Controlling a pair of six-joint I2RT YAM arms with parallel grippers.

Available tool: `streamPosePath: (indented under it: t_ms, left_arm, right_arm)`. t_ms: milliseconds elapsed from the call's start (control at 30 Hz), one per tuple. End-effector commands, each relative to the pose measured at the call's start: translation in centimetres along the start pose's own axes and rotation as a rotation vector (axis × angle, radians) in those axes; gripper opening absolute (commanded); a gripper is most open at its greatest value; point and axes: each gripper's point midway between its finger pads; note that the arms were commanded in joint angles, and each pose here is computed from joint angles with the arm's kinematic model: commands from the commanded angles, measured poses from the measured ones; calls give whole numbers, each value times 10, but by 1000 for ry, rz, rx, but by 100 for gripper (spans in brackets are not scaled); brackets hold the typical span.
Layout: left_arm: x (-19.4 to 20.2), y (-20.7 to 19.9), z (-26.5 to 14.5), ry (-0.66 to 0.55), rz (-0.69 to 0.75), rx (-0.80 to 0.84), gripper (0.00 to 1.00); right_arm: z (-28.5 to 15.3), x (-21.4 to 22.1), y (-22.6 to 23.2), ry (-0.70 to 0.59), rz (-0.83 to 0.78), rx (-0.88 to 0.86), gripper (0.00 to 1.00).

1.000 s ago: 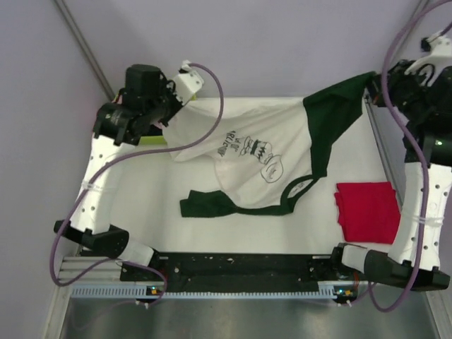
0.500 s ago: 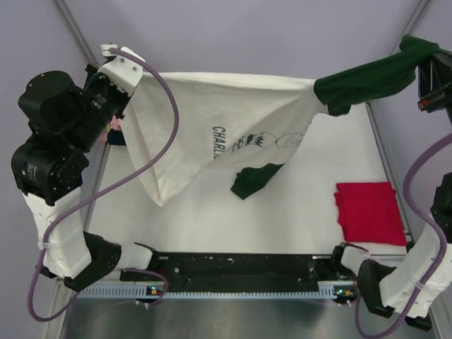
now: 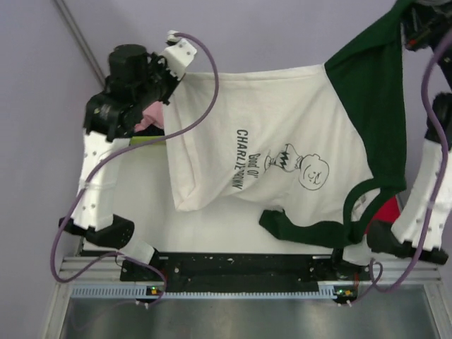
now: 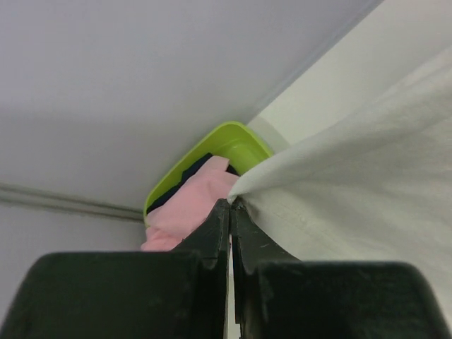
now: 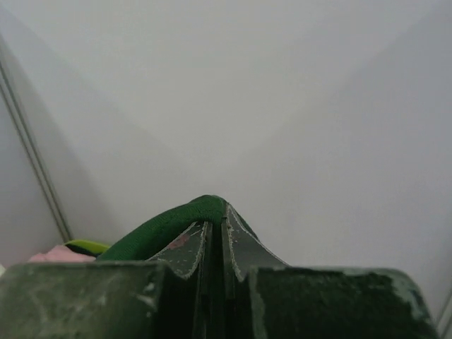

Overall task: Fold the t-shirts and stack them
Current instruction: Flatten out the tshirt

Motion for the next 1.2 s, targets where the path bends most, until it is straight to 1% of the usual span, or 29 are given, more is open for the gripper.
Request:
streamPosePath:
  t_ms: [0, 33, 67, 100, 167, 200, 267, 300, 367, 433, 467, 500, 567, 600, 633, 667, 700, 733, 767, 800, 867, 900, 967, 1000, 1033, 1100, 1167]
  left_arm:
    - [21, -32, 109, 23, -70, 82, 0]
    - [27, -40, 126, 31, -89, 93, 0]
    - [34, -45, 145, 38, -101, 96, 0]
    - [42, -51, 162, 45, -115, 95, 0]
    - [63, -59, 204, 74, -142, 71, 0]
    - [68, -58, 219, 68, -150, 54, 0]
    - [82, -51, 247, 91, -171, -10, 5]
    - [81, -47, 253, 79, -182, -23, 16]
    - [69, -35, 257, 39, -182, -47, 62]
    - [55, -39, 253, -9, -155, 1, 80]
    - [53, -45, 246, -12, -146, 47, 94]
    - [47, -52, 235, -30, -132, 99, 98]
    - [47, -80, 211, -38, -100, 252, 98]
    - [47, -100, 195, -58, -75, 353, 94]
    - [56, -120, 179, -46, -50, 447, 89]
    - [63, -137, 161, -38, -40, 530, 83]
    - [72, -151, 142, -20, -39, 585, 75]
    - [88, -172, 128, 18, -42, 662, 70]
    - [100, -187, 112, 40, -34, 715, 66]
    - [127, -213, 98, 106, -24, 793, 64]
    - [158, -243, 72, 166, 6, 874, 61]
    - [176, -258, 62, 201, 24, 910, 62]
    - [207, -279, 47, 250, 77, 947, 68]
    - [223, -289, 43, 279, 102, 958, 73]
    - [235, -295, 41, 295, 129, 961, 75]
    - [258, -306, 44, 325, 164, 951, 78]
    - [274, -311, 59, 337, 182, 902, 78]
  right_arm:
    - [95, 150, -68, 230, 198, -6, 0]
    - [108, 176, -71, 270, 226, -21, 0]
    - [122, 208, -82, 314, 266, -10, 0]
    - [132, 238, -99, 351, 302, 17, 0]
    - [146, 301, -137, 415, 324, 86, 0]
    - [151, 344, -159, 461, 340, 127, 0]
    - [156, 394, -182, 504, 366, 183, 0]
    - [158, 408, -186, 516, 392, 192, 0]
    - [158, 430, -193, 543, 432, 229, 24]
    - [150, 435, -197, 578, 397, 285, 45]
    - [142, 436, -198, 610, 357, 309, 53]
    - [129, 436, -196, 651, 338, 333, 62]
    - [97, 433, -191, 730, 316, 402, 76]
    - [80, 426, -185, 756, 297, 436, 86]
    - [46, 446, -183, 839, 294, 499, 95]
    - [20, 446, -173, 876, 275, 537, 99]
    - [0, 429, -160, 872, 245, 560, 99]
    - [-28, 439, -154, 921, 240, 592, 99]
    - [-51, 446, -134, 966, 236, 588, 99]
    - [-73, 448, -120, 996, 245, 595, 99]
    - [-123, 466, -94, 1092, 289, 611, 99]
    - [-145, 472, -82, 1129, 313, 624, 99]
    - [-191, 481, -57, 1195, 348, 658, 99]
    - [-214, 490, -42, 1238, 377, 669, 99]
    - [-232, 495, -28, 1267, 398, 670, 97]
    - [-274, 510, -10, 1329, 452, 739, 91]
    - [-310, 522, 5, 1395, 512, 795, 79]
Point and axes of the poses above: each gripper's point midway between its finger pads, its own z axis out along the fingers, its own y axis along the line the jaws close on, x = y × z, and after that the axes turned 10 degrees about z, right-handed
